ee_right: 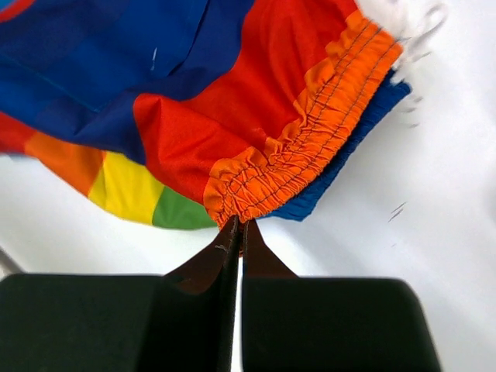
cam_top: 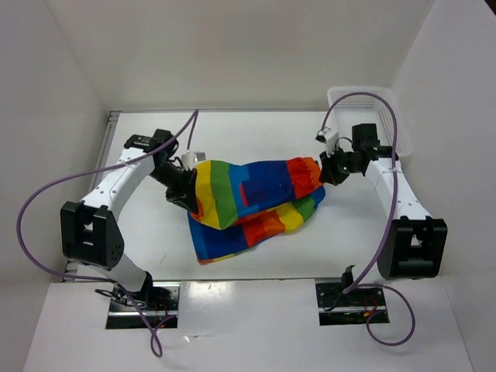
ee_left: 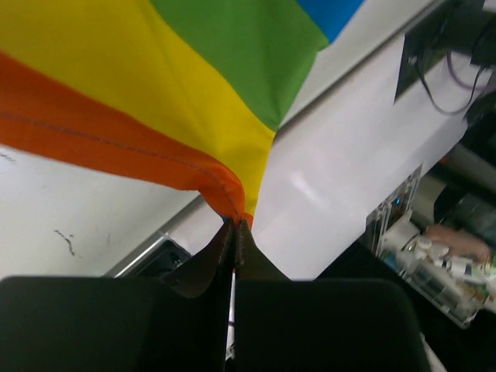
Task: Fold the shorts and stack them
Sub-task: Fold the shorts
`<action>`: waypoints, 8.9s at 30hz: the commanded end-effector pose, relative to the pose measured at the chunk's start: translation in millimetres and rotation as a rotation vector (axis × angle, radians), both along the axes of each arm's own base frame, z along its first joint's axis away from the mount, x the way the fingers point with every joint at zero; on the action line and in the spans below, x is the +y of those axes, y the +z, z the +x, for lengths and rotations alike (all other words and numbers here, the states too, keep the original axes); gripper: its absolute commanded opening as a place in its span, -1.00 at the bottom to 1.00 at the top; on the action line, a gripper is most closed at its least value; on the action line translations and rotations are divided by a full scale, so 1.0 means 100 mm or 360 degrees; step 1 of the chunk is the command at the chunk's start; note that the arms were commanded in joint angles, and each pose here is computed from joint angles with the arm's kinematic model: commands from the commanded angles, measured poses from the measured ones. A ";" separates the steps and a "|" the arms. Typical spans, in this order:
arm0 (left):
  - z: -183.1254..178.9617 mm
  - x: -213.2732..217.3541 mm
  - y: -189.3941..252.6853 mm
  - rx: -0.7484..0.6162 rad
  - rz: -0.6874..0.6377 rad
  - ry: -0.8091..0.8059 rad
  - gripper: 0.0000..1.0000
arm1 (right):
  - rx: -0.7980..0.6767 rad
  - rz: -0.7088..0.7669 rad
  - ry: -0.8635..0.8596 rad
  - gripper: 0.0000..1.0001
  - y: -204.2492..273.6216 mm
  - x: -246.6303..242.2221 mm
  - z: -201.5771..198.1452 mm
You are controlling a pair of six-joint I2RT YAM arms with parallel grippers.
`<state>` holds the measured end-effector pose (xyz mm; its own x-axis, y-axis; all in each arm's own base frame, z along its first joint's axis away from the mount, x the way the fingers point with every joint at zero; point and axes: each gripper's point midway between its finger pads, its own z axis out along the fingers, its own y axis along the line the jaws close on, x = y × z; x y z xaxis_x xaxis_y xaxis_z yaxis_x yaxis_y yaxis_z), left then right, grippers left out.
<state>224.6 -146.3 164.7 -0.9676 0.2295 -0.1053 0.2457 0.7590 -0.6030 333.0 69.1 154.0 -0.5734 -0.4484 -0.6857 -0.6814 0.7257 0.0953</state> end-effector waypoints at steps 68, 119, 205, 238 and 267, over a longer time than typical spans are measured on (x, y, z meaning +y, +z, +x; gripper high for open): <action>2.58 0.43 -0.12 -0.1019 0.0550 0.0296 0.42 | -0.0284 0.0040 -0.0310 0.34 0.19 1.40 1.69; 1.08 0.71 -1.79 -0.0537 0.1189 -0.0029 -0.82 | 0.0205 0.0371 -0.0579 0.64 -0.89 1.03 1.99; 1.23 0.96 -1.63 -0.0604 0.1236 0.0116 -0.89 | 0.0227 -0.0071 -0.0256 0.65 -1.03 0.40 1.09; 1.59 1.33 -1.45 -0.0668 0.1326 0.0328 -0.89 | 0.0717 0.0104 0.0256 -1.00 -0.33 0.32 0.37; 1.06 0.95 -0.61 -0.0659 0.0894 0.0260 -0.22 | -0.0003 -0.0440 0.0168 0.58 0.13 -0.04 0.17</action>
